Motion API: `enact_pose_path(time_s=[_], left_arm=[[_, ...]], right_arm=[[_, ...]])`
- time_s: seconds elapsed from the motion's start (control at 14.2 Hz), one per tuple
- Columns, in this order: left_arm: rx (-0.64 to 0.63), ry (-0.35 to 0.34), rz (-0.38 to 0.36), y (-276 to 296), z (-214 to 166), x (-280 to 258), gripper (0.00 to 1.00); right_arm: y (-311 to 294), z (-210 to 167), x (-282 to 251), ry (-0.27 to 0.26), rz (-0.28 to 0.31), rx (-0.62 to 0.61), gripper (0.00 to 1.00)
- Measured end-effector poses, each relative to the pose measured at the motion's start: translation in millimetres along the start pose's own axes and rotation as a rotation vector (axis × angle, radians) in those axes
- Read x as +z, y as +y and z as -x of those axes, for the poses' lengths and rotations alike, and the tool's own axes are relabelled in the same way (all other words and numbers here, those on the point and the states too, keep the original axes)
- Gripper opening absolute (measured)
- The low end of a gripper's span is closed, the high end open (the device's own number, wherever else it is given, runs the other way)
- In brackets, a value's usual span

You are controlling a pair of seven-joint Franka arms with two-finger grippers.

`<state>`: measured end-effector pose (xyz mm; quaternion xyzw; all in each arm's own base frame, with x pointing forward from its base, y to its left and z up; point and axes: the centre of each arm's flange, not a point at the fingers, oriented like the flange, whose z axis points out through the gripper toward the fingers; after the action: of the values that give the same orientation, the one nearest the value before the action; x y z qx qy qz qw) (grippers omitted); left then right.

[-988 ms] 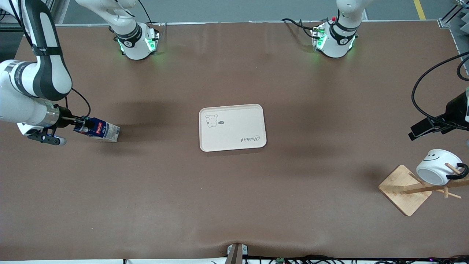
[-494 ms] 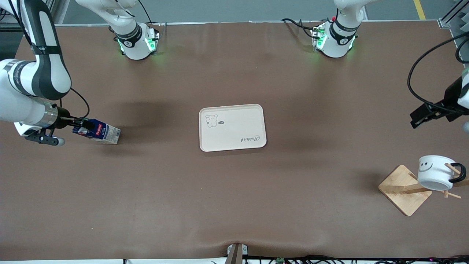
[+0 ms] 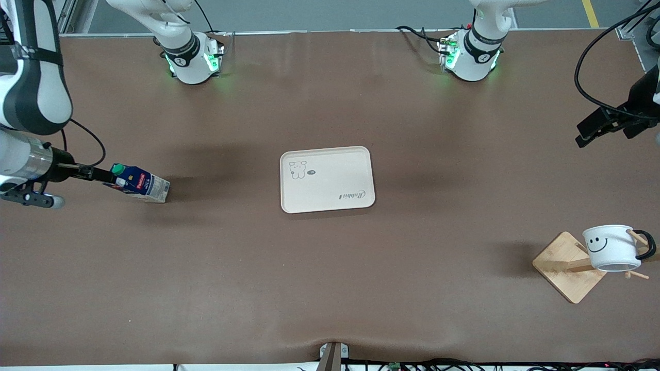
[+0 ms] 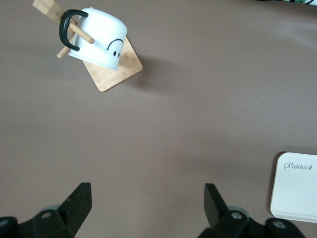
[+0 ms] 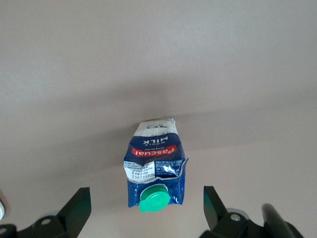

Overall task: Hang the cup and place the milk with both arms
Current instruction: 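Lower the milk onto the table while the left gripper releases the mug, then open the right gripper and withdraw it from the milk carton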

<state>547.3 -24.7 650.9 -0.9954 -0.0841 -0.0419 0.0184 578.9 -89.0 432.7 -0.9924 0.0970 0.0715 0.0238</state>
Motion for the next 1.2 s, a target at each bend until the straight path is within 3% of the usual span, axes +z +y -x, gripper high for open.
enact_pose_path(time_s=[0.21, 0.42, 0.78, 0.92, 1.2], left_arm=[[0.001, -0.004, 0.0, 0, 4, 1, 1.0], [0.009, -0.024, -0.004, 4, 7, 6, 1.0], [0.012, -0.047, -0.009, 5, 10, 7, 1.0], [0.016, -0.046, -0.009, 7, 11, 5, 1.0], [0.025, -0.044, -0.009, 12, 13, 4, 1.0]], right_arm=[[-3, -9, -19, 0.036, 0.001, -0.01, 1.0], [-3, -24, -34, 0.075, 0.007, -0.094, 1.0], [-5, -33, -54, 0.098, 0.012, -0.142, 1.0], [-7, -27, -81, 0.078, 0.01, -0.148, 1.0], [-11, -5, -160, 0.11, 0.008, -0.159, 1.0]])
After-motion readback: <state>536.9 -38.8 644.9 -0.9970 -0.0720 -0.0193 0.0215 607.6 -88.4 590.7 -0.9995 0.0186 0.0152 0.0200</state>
